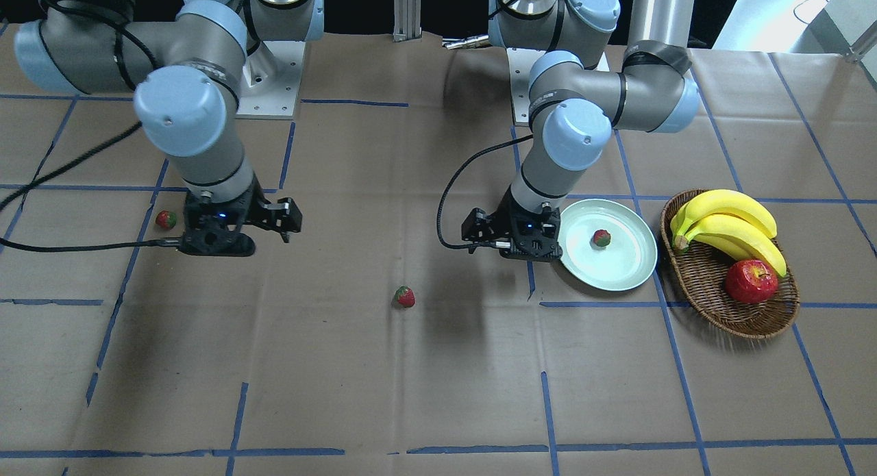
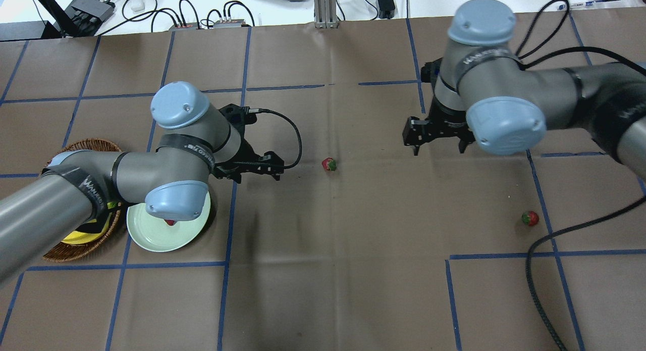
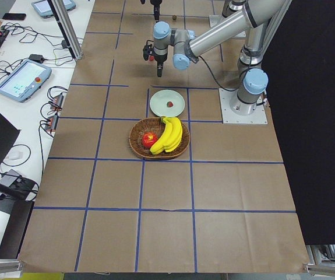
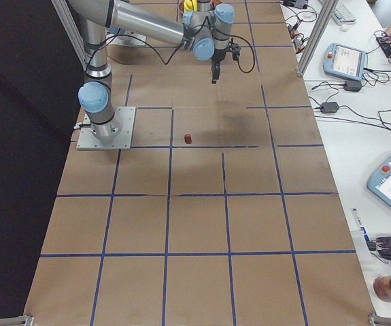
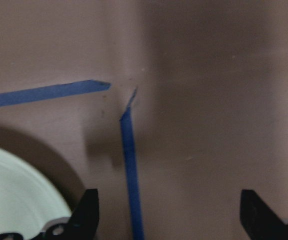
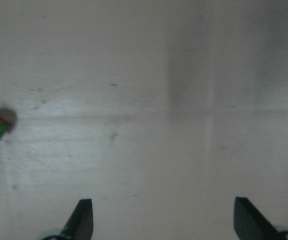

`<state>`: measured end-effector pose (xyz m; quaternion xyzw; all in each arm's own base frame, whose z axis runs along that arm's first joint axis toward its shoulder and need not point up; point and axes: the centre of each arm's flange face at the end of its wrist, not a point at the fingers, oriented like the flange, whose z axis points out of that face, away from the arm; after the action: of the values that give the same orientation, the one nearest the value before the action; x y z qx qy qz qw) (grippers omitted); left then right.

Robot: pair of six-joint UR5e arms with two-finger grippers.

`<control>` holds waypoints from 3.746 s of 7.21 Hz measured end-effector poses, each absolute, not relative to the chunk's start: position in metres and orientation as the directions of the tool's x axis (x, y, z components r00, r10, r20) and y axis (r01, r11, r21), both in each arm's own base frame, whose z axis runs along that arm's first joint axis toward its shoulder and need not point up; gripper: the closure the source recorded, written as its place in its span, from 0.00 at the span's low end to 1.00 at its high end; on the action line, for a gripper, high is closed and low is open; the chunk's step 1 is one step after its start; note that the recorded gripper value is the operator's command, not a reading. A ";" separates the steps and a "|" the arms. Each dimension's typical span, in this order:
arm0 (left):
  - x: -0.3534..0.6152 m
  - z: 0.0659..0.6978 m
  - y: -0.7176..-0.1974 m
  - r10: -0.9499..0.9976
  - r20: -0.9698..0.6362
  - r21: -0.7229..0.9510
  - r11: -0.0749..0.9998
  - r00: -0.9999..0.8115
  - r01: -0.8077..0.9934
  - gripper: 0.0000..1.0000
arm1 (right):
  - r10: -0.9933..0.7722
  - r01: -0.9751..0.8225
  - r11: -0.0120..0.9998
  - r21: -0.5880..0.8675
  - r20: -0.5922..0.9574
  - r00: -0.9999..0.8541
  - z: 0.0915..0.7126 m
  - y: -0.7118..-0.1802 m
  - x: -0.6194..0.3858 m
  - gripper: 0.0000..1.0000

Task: Collect all strawberries into plate
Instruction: 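Grasp the center strawberry with left gripper while right gripper grasps the last one, then lower the strawberry onto the plate with left gripper while right carries the last one, then release the last strawberry at center with right gripper while left gripper rises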

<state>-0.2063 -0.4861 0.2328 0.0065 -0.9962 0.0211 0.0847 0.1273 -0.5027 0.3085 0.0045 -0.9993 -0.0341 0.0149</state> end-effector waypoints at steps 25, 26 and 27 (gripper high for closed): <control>0.002 0.201 -0.449 0.218 -0.105 0.095 0.973 -0.970 0.208 0.01 | -0.001 -0.002 1.000 0.020 -0.007 -1.000 0.271 -0.475 0.131 0.91; 0.001 0.201 -0.450 0.219 -0.104 0.096 0.973 -0.970 0.210 0.01 | 0.024 0.024 0.999 0.024 -0.015 -1.000 0.266 -0.473 0.188 0.90; -0.002 0.202 -0.451 0.224 -0.103 0.094 0.972 -0.969 0.215 0.01 | 0.054 0.053 0.998 0.025 -0.016 -0.998 0.258 -0.477 0.241 0.91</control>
<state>-0.0025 -0.4513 0.2016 -0.1107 -0.9914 -0.0409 -0.0565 0.2408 -0.4770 0.2581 -0.0267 -0.9995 -0.0122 -0.0085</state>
